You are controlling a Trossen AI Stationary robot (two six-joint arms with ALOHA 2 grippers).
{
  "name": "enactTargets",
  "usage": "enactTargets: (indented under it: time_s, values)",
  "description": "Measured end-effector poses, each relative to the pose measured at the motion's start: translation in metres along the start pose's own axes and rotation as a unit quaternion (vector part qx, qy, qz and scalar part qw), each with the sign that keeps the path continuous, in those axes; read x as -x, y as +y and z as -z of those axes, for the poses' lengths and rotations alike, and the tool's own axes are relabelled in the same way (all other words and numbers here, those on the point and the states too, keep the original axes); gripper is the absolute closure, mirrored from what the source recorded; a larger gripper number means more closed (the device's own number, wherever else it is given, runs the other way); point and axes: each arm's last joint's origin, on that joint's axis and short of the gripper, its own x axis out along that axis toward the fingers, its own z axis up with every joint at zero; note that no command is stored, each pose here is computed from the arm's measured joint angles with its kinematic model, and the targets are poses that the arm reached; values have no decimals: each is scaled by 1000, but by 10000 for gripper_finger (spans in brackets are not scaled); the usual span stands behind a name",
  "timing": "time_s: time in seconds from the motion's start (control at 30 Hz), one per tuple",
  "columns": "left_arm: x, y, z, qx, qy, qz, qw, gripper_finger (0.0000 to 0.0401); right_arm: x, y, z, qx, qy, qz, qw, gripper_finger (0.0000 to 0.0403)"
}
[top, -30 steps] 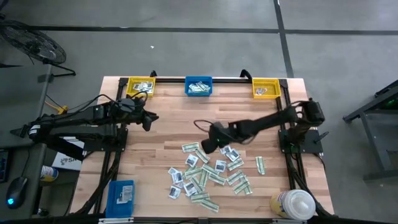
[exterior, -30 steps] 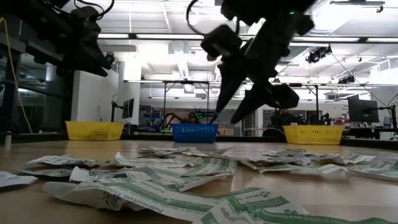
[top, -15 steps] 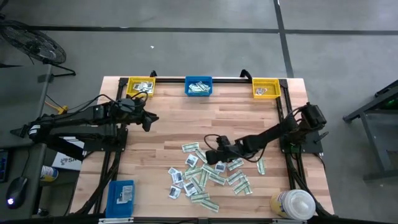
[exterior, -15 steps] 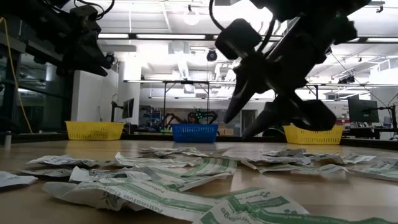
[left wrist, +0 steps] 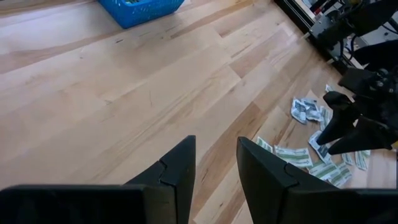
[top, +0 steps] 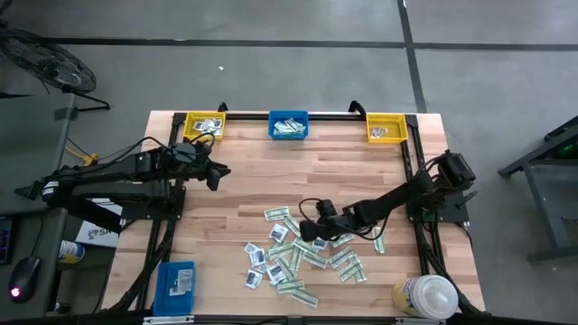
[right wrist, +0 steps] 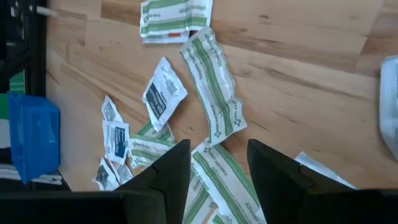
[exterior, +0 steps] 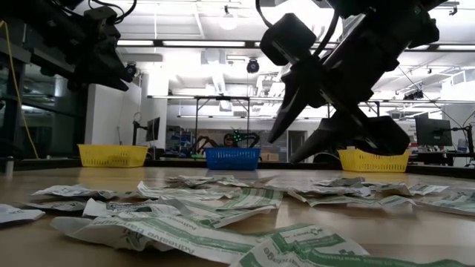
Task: Pick & Place First Aid Supplies
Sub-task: Put the green bandage pack into the top blue bin
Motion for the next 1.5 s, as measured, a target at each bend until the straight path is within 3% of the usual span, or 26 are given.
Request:
enactTargets:
  time_s: [0.6,1.13,1.5]
  values:
    - [0,0,0,0,-2,-1,1000,284,-26,-11,12,-22,4,0,1000,251]
    - [0,0,0,0,-2,-2,1000,284,-35,-12,-14,-16,-15,4,1000,253]
    - [0,0,0,0,-2,-2,1000,284,-35,-14,-15,4,6,13,1000,328]
